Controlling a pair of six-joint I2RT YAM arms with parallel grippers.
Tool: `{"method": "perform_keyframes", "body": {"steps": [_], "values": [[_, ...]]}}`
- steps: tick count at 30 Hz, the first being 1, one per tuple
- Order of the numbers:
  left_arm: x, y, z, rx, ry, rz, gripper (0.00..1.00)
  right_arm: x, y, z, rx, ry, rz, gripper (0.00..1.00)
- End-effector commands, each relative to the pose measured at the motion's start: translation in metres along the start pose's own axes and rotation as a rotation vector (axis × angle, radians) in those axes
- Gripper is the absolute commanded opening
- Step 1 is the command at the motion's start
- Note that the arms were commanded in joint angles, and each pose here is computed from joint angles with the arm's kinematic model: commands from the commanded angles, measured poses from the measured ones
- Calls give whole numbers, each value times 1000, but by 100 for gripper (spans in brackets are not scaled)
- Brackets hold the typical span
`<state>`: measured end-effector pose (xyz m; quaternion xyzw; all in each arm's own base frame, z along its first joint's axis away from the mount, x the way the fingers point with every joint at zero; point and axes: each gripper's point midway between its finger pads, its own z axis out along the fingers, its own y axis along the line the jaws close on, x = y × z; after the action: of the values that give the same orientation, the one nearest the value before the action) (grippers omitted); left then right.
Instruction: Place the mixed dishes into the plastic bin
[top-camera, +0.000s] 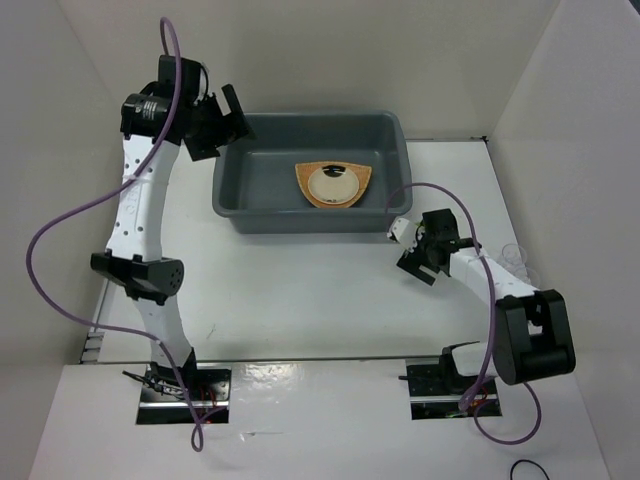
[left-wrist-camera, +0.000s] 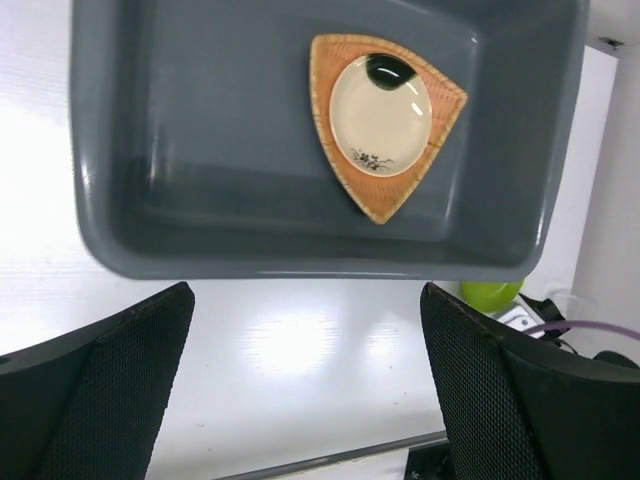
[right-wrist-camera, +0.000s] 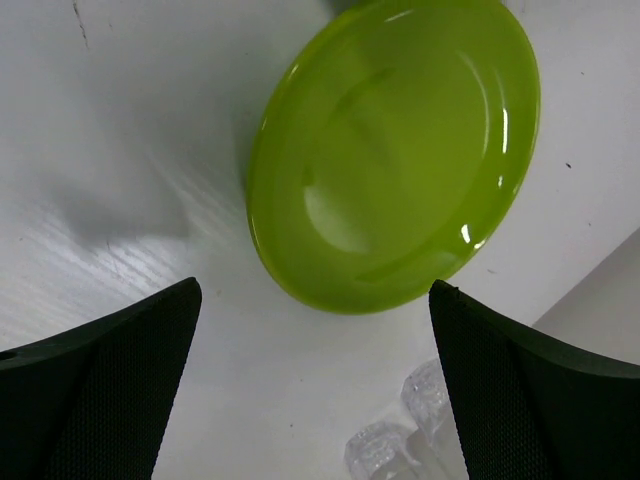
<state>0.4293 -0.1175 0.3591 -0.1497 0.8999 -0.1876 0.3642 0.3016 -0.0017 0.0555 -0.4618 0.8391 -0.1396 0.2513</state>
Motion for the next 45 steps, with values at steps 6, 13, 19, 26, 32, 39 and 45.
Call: {"method": "perform_keyframes", "body": {"steps": [6, 13, 19, 26, 32, 39, 45], "values": [[5, 32, -57, 50, -150, -57, 100, -15, -14, 34, -7, -9, -17, 90], [31, 74, -61, 21, -120, -138, 100, -2, -14, 51, -38, 57, -21, 79], [34, 91, -68, 13, -121, -170, 100, 12, -6, 60, -65, 105, -38, 59], [35, 97, -69, 18, -115, -182, 100, 14, -9, 64, -76, 121, -12, 20], [35, 98, -68, 29, -111, -186, 100, 12, -9, 58, -92, 125, 12, 1], [39, 101, -66, 31, -112, -191, 100, -9, -26, 12, -62, 49, 64, 0], [43, 102, -63, 40, -105, -192, 100, -20, -48, -46, 42, -24, 91, 0]]}}
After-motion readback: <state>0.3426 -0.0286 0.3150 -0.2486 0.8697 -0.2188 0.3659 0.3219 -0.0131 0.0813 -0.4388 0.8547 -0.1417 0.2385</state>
